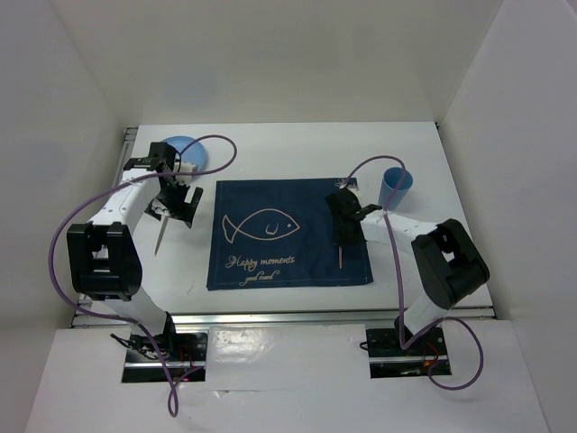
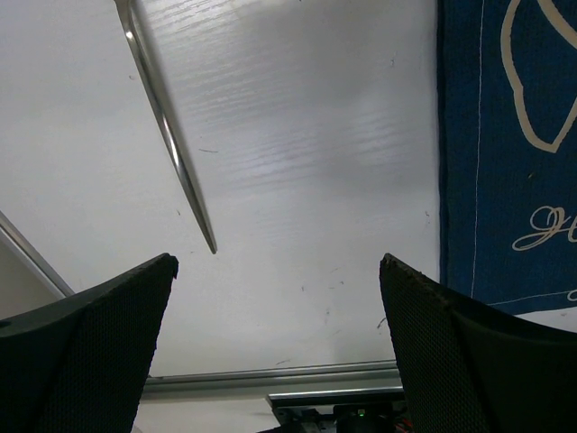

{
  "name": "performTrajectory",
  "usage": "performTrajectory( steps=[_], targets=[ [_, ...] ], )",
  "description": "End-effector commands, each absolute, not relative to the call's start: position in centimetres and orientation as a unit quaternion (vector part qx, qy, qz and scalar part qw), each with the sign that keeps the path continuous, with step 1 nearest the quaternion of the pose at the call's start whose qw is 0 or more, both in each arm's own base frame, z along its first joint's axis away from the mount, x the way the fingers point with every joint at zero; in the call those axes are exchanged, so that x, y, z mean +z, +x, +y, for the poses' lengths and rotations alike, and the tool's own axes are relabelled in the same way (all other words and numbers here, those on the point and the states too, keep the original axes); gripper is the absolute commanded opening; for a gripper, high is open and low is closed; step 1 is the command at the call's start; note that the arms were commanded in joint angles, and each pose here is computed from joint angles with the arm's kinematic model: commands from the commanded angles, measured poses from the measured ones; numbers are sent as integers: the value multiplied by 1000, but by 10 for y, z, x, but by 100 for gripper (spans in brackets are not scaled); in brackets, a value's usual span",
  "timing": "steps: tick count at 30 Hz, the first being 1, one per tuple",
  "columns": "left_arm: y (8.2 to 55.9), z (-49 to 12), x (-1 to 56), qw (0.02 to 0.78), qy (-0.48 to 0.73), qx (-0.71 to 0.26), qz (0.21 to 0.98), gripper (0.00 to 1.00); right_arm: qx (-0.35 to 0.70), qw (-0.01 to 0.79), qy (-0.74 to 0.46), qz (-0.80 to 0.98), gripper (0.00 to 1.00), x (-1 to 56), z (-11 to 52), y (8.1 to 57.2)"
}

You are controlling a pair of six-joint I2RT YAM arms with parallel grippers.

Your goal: Set the dinner table for one person

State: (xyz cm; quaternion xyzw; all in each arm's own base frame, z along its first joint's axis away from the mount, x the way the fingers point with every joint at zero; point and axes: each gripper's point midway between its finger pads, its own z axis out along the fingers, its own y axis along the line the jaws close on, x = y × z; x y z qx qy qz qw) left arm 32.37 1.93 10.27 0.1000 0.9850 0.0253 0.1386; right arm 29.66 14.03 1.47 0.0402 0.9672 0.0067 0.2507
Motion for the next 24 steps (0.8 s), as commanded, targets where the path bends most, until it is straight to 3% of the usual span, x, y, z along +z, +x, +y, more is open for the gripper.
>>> performTrajectory(
  steps=[1,3,6,7,9,11,14,15,18,24],
  targets=[
    [319,18,105,138,95,22,986,100,25,268,22,963,0,16,146,307],
    [319,18,105,138,95,22,986,100,13,253,8,967,3,8,143,303],
    [319,18,105,138,95,22,986,100,11,249,7,968,31,13,144,304],
    [319,18,105,138,95,22,986,100,8,244,6,970,50,12,142,301],
    [322,22,109,148,93,35,984,100,13,253,8,967,61,25,142,302],
    [324,26,110,162,98,47,981,98,24,270,14,963,67,43,146,308],
    [334,40,105,183,99,57,976,95,40,295,22,954,69,72,150,315],
    [339,42,102,184,115,60,974,90,40,304,19,952,70,80,152,315],
    [348,56,82,165,131,85,974,87,61,332,23,941,71,108,160,320],
    [373,86,40,100,125,94,983,70,95,377,23,921,71,157,172,323]
  ],
)
